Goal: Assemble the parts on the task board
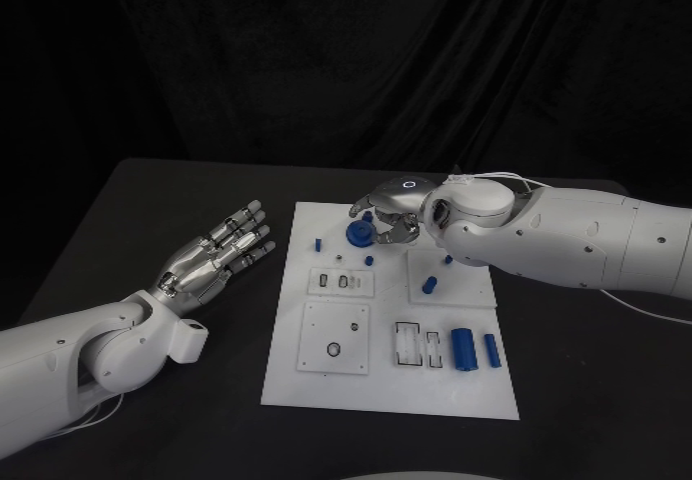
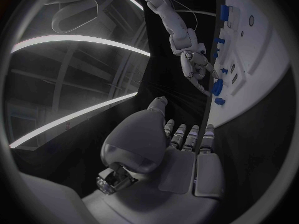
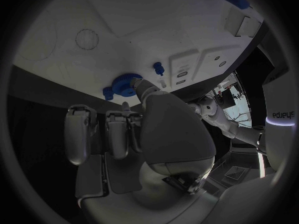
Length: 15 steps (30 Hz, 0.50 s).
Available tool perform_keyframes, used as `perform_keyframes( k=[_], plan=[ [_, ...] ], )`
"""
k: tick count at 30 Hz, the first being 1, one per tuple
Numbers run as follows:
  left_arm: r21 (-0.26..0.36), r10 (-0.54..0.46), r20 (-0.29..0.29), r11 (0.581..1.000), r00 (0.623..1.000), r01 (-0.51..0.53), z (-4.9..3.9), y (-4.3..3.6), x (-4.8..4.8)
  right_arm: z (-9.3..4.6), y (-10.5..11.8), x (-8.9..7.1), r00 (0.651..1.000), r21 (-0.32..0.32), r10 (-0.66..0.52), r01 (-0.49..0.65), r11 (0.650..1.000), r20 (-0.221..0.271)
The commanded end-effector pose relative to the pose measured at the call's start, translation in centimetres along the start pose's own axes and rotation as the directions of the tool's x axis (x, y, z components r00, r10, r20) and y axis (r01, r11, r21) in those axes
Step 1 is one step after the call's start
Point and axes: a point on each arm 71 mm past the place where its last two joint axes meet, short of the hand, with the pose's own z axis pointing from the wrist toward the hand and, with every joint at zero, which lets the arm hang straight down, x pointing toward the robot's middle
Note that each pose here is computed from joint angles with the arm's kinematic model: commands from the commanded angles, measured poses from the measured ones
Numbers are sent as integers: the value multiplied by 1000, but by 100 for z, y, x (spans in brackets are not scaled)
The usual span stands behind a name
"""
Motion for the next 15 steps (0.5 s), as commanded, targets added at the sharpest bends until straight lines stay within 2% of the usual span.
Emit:
perform_keyframes(
  k=[1, 7, 12, 15],
  plan=[
    [131, -11, -14, 991, 1000, 13, -1, -91, 15, -27, -15, -6, 1000, 4, -1, 1, 1000, 30],
    [131, -9, -9, 991, 1000, 10, -20, -98, 3, -154, -90, -146, 991, 4, 2, -3, 1000, 134],
    [130, -7, -5, 992, 1000, 8, -35, -104, -3, -360, -208, -347, 979, 31, -5, -1, 1000, 202],
    [129, -6, -2, 992, 1000, 6, -44, -108, -6, -551, -322, -457, 972, 63, -10, -5, 998, 233]
  ],
)
